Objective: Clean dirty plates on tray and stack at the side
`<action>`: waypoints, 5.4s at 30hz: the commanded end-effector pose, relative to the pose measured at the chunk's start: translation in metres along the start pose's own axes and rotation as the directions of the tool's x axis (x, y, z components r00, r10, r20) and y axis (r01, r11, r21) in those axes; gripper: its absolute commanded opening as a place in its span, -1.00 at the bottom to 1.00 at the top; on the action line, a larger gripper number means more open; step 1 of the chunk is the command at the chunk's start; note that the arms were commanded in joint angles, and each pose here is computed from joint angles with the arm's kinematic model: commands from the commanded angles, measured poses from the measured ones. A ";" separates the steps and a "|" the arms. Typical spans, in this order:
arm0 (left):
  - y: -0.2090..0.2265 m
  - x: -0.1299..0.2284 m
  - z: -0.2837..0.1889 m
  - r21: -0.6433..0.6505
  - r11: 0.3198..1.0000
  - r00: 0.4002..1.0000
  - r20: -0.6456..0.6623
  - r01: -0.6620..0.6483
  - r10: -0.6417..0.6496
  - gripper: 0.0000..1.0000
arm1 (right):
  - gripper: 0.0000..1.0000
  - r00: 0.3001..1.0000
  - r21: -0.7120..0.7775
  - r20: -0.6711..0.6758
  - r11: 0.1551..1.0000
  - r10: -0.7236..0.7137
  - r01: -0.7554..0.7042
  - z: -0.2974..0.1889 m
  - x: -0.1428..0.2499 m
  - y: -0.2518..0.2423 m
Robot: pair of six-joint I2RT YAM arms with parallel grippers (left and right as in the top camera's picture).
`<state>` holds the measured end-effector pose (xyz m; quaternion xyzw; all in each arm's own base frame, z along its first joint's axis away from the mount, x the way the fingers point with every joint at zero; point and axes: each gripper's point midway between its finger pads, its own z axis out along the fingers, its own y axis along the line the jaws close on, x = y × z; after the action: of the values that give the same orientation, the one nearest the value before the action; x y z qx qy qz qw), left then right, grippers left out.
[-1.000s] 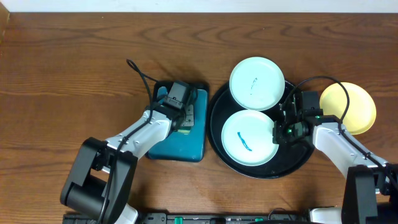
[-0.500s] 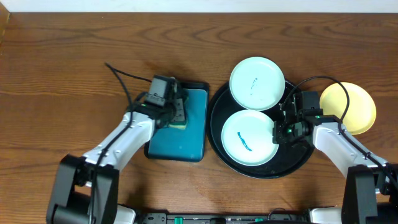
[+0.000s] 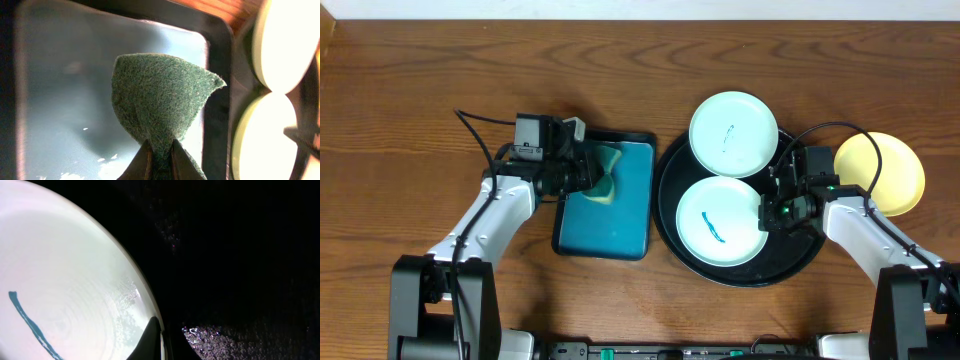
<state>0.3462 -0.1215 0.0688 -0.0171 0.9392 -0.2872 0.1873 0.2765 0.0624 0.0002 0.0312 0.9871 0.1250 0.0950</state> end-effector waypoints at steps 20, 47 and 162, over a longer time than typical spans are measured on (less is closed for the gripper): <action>-0.004 -0.001 -0.073 -0.124 0.991 0.944 0.318 -0.055 0.092 -0.86 | -0.97 0.999 0.046 -0.031 0.999 0.009 -0.007 0.011 0.007 -0.008; -0.038 -0.049 -0.067 0.052 0.968 0.785 0.597 -0.244 0.166 -0.85 | -0.98 1.000 0.045 -0.025 0.999 0.007 -0.006 0.012 0.005 -0.008; -0.019 0.011 -0.004 -0.324 0.905 0.945 0.080 -0.277 0.318 -0.36 | -0.97 1.000 0.043 -0.022 0.999 0.005 -0.004 0.012 0.005 -0.007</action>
<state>0.3304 -0.1366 0.0754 0.0685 0.9503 -0.1118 0.2824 0.2794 0.0632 0.0004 0.0305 0.9864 0.1270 0.0997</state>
